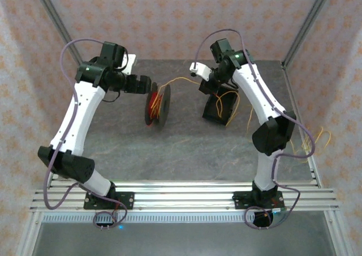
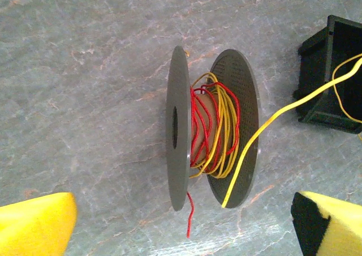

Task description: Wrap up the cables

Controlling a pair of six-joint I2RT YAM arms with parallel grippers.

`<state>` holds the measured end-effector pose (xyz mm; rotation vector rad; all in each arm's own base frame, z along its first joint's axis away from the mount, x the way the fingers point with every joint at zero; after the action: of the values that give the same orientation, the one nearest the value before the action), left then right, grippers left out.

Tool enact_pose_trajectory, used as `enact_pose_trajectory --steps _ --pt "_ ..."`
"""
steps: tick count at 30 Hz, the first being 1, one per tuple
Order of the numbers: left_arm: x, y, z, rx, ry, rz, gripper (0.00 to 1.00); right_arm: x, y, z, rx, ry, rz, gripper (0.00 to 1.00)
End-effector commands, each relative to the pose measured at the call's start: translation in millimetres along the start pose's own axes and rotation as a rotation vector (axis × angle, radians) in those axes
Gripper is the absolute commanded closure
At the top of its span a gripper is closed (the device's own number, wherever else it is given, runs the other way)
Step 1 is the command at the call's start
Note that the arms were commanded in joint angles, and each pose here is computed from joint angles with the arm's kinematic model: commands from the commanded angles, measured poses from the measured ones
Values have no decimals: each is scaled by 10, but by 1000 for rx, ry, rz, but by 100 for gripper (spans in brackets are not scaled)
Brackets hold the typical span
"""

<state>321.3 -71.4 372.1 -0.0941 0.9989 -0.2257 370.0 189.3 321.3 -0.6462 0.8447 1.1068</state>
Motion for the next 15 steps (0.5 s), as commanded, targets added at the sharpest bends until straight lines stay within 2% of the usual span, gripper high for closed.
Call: enact_pose_trajectory --steps 1,5,9,15 --pt "199 2 -57 4 118 -75 1 34 -70 37 -36 3 19 100" --pt "356 9 -63 14 158 -82 2 78 -159 96 -44 -23 23 100" --pt "492 41 -89 47 203 -22 4 129 -248 125 -48 -34 26 100" --pt "707 17 -90 86 256 15 14 197 -352 143 -42 -50 27 100"
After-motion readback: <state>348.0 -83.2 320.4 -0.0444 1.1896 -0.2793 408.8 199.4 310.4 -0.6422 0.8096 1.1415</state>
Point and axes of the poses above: each hand's point on the last joint's axis, 136 mm out from that joint toward the fingers, its own x axis out along the fingers, its own y axis along the line the jaws close on, z = x × y, the point moved 9 cm from there along -x, back along the fingers, and after that the axes turned 1 degree about x, right-handed, at the moved point
